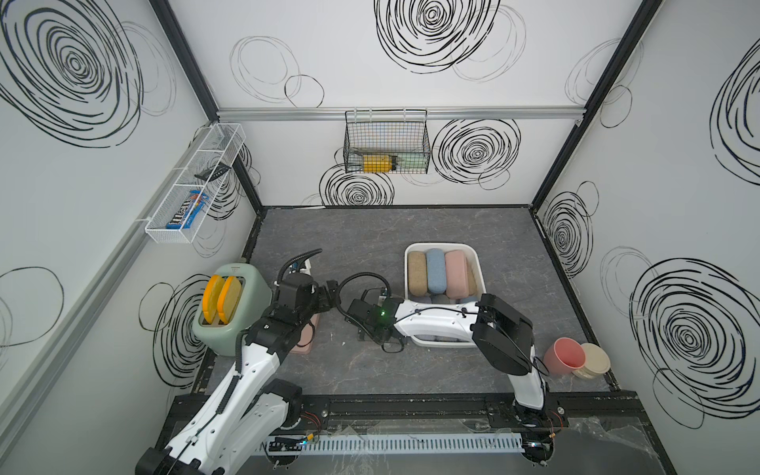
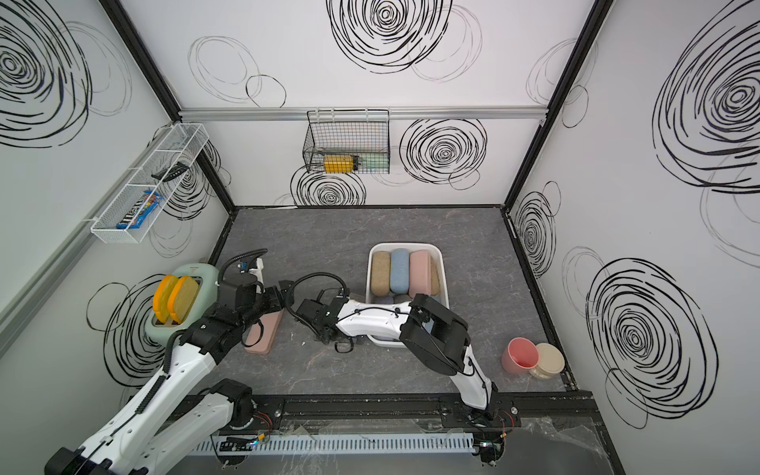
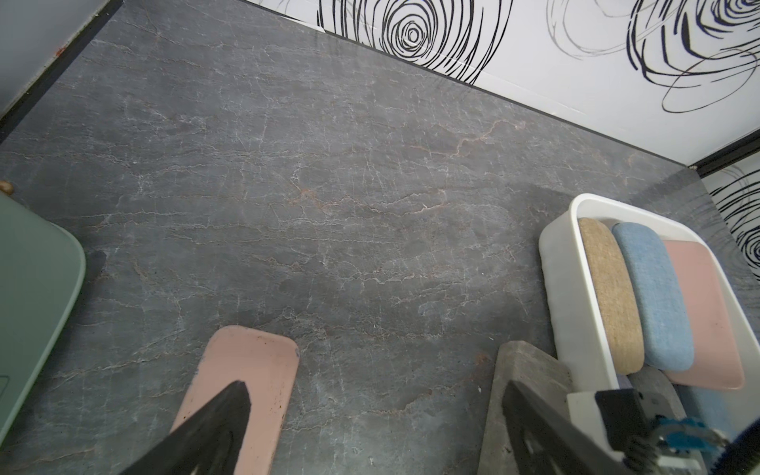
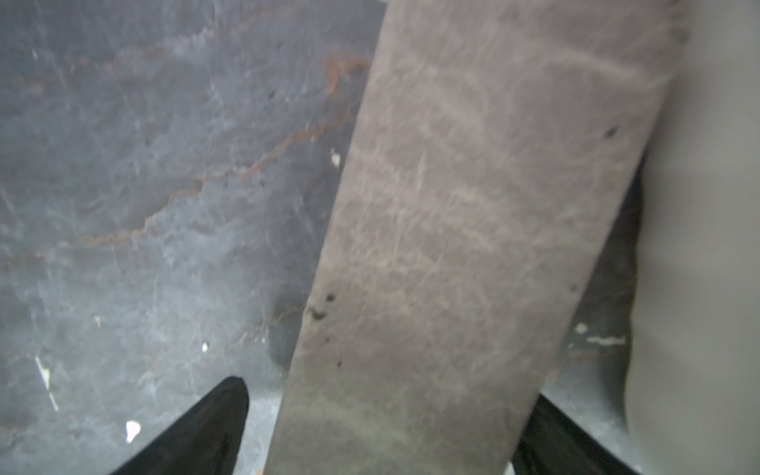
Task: Put the glasses cases into the storage boxes
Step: Pick up the glasses case at the center of the board.
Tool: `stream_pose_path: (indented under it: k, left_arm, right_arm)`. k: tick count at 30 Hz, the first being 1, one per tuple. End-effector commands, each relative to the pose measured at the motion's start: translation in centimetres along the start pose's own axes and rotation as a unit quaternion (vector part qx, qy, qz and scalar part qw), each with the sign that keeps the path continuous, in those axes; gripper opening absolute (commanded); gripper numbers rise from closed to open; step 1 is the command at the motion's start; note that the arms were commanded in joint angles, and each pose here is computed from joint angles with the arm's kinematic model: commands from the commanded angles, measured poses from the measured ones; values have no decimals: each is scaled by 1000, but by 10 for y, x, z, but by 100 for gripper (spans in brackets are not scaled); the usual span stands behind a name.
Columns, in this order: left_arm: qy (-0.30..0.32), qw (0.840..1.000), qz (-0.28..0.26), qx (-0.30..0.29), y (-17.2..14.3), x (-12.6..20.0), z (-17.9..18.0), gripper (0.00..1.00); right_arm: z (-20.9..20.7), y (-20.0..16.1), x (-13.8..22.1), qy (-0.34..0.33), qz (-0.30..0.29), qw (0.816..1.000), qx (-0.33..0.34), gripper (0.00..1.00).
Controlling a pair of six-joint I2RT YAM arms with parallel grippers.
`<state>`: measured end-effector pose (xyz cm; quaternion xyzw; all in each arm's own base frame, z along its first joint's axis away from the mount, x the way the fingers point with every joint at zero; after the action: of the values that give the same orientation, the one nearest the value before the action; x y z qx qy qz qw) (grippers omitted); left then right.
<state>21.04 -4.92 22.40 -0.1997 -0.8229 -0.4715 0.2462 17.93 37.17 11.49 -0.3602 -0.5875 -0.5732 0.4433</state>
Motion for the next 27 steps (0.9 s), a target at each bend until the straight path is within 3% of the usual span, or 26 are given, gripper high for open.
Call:
stream_pose_path:
  k: [1, 6, 13, 19, 23, 27]
  left_arm:
    - [-2, 1000, -22, 5, 8, 7, -4, 100]
    - [0, 1000, -25, 4, 8, 9, -4, 99]
    - [3, 1000, -26, 2, 8, 8, -5, 99]
    - [27, 999, -40, 8, 11, 11, 0, 100]
    - [34, 998, -51, 16, 12, 14, 2, 99]
    - [45, 997, -53, 20, 14, 13, 3, 97]
  right_arm:
    - [-2, 3, 0, -18, -3, 1000, -2, 91]
    - [4, -6, -1, -12, 12, 1000, 22, 78]
    - [19, -25, 4, -15, 28, 996, 83, 83]
    - [12, -18, -6, 3, 43, 996, 77, 87]
    - [16, -11, -1, 10, 27, 996, 90, 72]
    - [17, -5, 13, 16, 14, 995, 96, 67]
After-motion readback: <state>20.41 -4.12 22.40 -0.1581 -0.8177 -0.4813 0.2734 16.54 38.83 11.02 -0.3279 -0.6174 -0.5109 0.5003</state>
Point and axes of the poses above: each gripper's point midway between its finger pads, its own x axis back along the fingers, its own z axis along the line the jaws close on, y = z × x, the point moved 9 cm from there along x, back along the fingers, and after that the axes turned 11 degrees about x, right-handed, at the moved point
